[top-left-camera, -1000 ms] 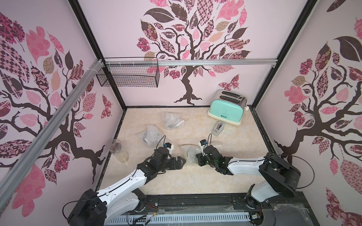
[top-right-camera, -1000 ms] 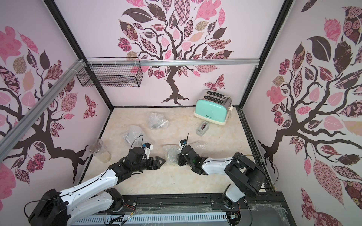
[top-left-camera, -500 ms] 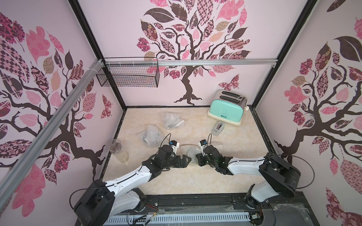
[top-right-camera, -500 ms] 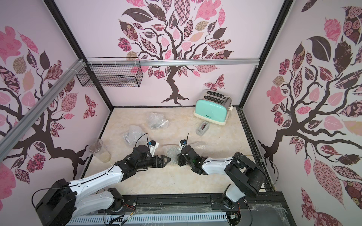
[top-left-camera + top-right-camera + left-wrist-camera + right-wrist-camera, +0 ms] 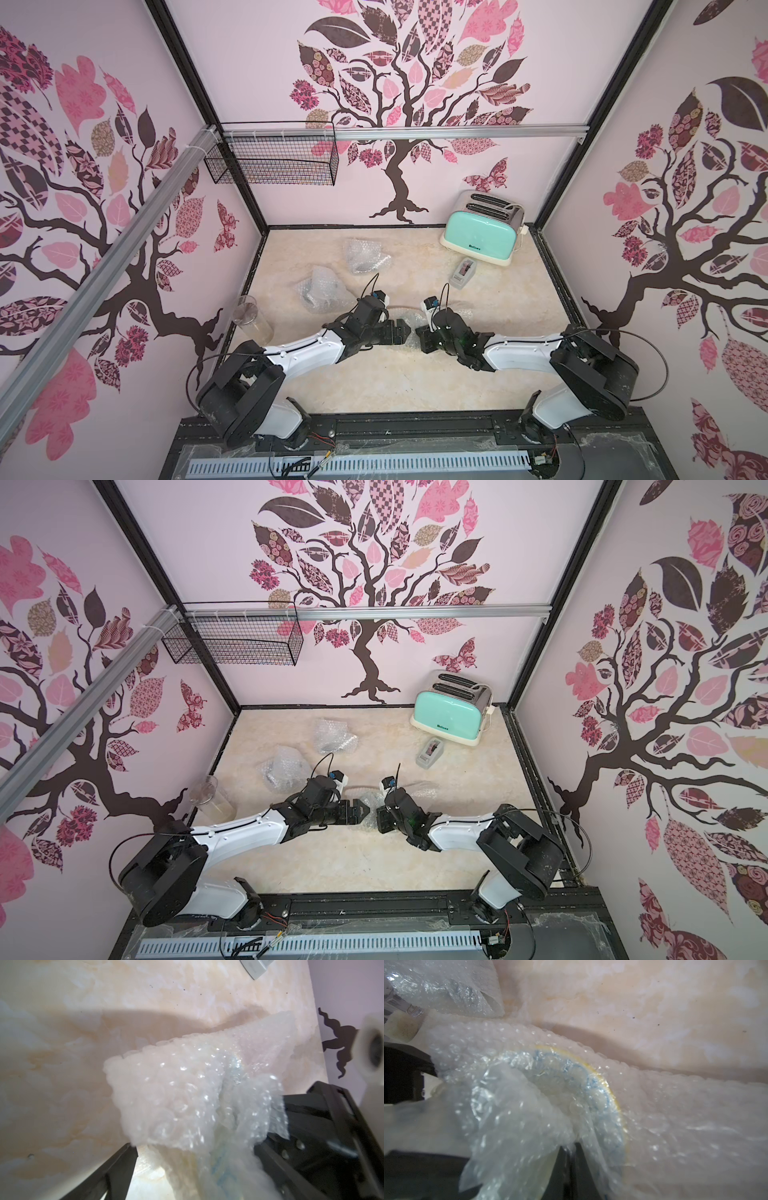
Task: Wrap bowls in bubble wrap
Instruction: Wrap the bowl in bubble wrap.
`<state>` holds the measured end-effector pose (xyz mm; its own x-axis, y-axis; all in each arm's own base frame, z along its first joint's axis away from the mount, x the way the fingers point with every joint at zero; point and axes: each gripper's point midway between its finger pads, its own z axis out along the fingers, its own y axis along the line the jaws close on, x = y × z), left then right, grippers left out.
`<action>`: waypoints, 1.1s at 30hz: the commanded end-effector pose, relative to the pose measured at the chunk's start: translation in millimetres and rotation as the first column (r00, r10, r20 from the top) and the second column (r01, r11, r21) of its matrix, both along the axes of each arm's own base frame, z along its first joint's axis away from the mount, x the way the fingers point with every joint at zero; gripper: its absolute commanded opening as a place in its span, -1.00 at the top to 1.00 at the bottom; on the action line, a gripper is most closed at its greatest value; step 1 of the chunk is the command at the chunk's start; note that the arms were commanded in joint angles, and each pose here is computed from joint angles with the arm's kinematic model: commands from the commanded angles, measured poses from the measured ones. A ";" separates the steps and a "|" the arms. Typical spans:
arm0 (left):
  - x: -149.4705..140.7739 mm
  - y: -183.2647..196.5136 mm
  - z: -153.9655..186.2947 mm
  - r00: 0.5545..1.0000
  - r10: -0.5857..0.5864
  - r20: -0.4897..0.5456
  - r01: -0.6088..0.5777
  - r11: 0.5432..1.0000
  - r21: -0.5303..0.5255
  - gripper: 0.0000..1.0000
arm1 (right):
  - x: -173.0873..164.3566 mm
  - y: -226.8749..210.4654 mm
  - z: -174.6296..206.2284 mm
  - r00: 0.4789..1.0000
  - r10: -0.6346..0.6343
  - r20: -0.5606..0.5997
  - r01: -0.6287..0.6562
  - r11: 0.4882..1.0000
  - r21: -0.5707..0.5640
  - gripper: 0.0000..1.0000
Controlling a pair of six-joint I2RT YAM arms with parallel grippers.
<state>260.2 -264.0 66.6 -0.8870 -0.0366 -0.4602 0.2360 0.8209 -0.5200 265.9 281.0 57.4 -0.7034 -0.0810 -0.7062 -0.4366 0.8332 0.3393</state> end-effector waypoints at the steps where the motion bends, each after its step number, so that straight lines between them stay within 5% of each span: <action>1: 11.3 11.0 -12.0 0.999 0.054 0.001 -0.054 0.996 0.067 -0.77 | -3.6 -3.0 3.7 1.000 0.000 -0.021 0.000 1.000 0.006 1.00; 8: 20.8 22.8 -36.3 0.993 0.098 -0.060 -0.092 0.991 0.093 -0.66 | -10.4 -3.4 20.7 1.000 0.025 -0.013 -0.024 0.999 0.033 0.98; 15: 25.0 19.4 -38.1 0.994 0.084 -0.074 -0.077 0.993 0.091 -0.65 | -8.0 -29.6 64.4 0.993 -0.017 0.120 0.018 1.000 -0.003 0.24; 20: 26.1 16.9 -37.6 0.994 0.073 -0.079 -0.065 0.993 0.096 -0.63 | -1.7 -58.8 83.4 0.981 -0.089 0.175 0.089 0.996 0.006 -0.11; 24: 25.0 15.0 -39.6 0.994 0.063 -0.090 -0.054 0.994 0.094 -0.62 | -22.9 -36.7 105.7 0.971 0.090 0.222 -0.117 0.987 0.111 0.05; 28: 24.7 15.0 -40.6 0.994 0.059 -0.092 -0.050 0.994 0.096 -0.62 | -52.0 4.1 117.4 0.932 0.317 0.176 -0.354 0.903 0.244 0.44; 31: 24.4 14.9 -39.6 0.994 0.054 -0.090 -0.046 0.994 0.096 -0.62 | -56.6 24.7 105.2 0.914 0.397 0.089 -0.406 0.874 0.268 0.50; 33: 23.6 14.8 -40.3 0.994 0.052 -0.093 -0.043 0.994 0.096 -0.62 | -45.3 30.7 91.2 0.926 0.376 0.035 -0.373 0.898 0.232 0.49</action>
<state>287.5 -253.3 36.9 -0.9118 -0.0610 -0.4060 0.1570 0.8620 -0.4820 224.2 289.7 137.8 -0.6476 -0.1444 -0.7482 -0.6656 0.5852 0.4632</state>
